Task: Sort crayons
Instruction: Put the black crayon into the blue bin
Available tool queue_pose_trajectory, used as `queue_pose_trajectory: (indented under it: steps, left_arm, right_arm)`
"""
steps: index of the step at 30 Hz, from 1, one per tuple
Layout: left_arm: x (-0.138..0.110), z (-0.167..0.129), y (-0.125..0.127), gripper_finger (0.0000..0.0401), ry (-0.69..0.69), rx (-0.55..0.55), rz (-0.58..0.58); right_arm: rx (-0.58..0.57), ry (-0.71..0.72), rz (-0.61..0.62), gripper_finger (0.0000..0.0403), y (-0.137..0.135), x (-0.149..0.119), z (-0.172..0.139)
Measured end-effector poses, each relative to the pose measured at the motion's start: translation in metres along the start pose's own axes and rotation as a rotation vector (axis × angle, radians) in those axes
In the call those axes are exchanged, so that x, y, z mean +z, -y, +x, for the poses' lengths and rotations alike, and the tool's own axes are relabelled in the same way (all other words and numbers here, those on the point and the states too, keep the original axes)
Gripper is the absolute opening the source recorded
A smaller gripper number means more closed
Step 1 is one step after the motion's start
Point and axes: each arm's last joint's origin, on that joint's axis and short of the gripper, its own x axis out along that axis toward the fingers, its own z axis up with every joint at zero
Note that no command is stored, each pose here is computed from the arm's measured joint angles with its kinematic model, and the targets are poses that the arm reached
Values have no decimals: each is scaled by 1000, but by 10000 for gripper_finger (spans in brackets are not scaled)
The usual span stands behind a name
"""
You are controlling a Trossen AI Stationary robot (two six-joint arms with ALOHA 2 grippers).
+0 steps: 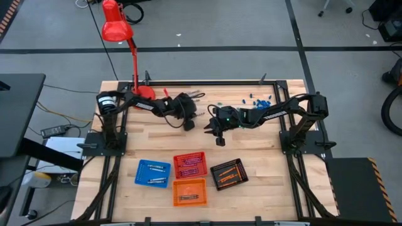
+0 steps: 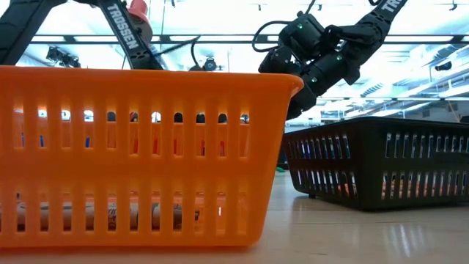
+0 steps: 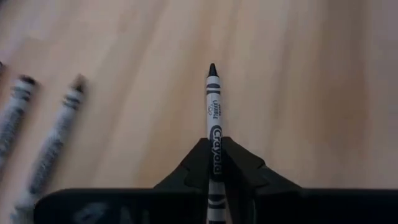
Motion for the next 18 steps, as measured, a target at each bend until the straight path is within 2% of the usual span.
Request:
queue_pose_trajectory:
  steps: [11,18]
  left_arm:
    - [13,-51,11,34,-90,-61,40]
    - [16,-103,24,36,-161,-238,18]
  right_arm:
    - [-98,-68,7,91,2,-5,0]
    - [-95,-68,3,91,0,-5,0]
